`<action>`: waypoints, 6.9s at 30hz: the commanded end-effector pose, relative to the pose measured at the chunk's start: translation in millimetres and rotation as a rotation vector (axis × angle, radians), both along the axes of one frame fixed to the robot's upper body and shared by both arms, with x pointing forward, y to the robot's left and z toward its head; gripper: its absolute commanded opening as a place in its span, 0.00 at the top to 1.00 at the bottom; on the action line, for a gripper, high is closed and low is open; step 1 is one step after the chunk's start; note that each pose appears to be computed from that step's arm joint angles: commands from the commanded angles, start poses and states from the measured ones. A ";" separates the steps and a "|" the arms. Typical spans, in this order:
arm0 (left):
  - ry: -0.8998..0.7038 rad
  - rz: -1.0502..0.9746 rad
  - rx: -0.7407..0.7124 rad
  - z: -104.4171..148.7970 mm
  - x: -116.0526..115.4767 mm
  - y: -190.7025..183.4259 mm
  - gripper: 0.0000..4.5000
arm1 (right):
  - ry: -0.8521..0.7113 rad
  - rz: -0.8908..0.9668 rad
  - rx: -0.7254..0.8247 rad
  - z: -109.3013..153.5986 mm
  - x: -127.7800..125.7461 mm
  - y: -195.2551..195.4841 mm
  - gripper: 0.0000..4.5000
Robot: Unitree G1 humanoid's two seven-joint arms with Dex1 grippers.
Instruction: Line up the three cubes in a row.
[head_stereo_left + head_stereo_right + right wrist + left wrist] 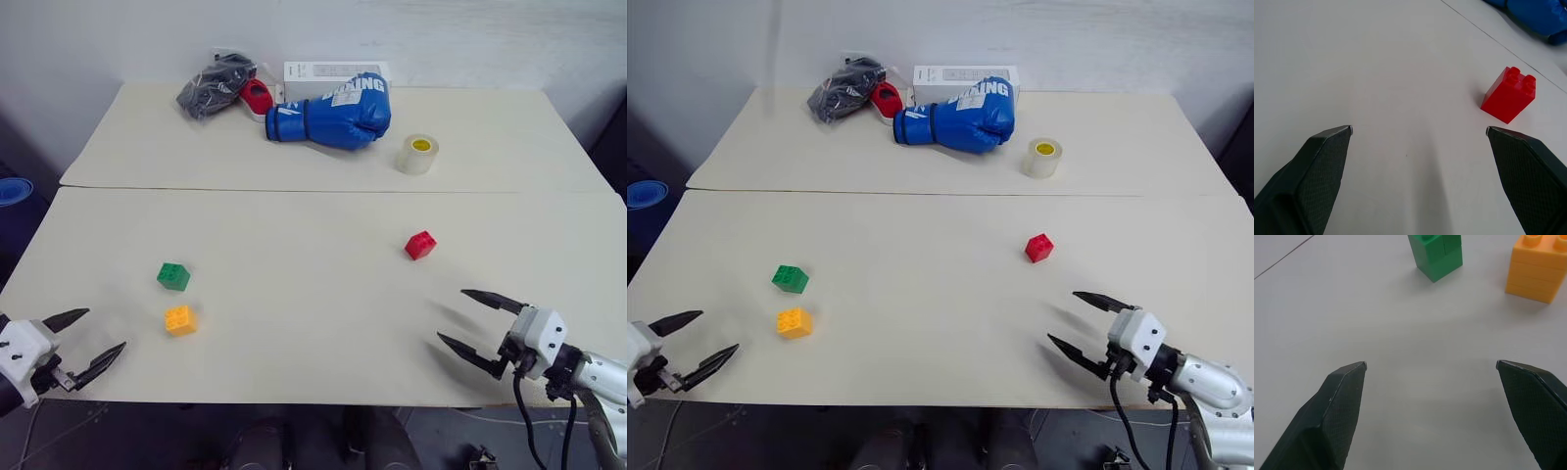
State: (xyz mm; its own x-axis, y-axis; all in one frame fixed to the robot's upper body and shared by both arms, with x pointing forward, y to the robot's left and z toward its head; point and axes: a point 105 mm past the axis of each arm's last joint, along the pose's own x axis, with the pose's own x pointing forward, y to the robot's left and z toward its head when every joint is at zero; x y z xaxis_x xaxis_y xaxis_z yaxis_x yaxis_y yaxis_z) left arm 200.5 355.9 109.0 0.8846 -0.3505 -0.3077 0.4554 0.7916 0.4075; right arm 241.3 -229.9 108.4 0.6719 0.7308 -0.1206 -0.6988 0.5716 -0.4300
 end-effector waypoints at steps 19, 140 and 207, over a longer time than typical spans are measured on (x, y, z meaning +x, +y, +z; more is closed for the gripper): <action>-0.017 -0.577 -0.134 57.9 39.1 -131.3 0.01 | -0.050 -0.563 0.216 -8.8 -30.5 -60.9 0.00; 0.217 -0.448 -0.066 118.3 93.5 -142.3 0.67 | -0.173 0.425 0.078 50.7 4.9 25.0 0.00; 0.149 -0.217 -0.148 46.3 37.3 -1.2 0.00 | -0.132 0.594 0.249 45.9 -20.5 113.3 0.00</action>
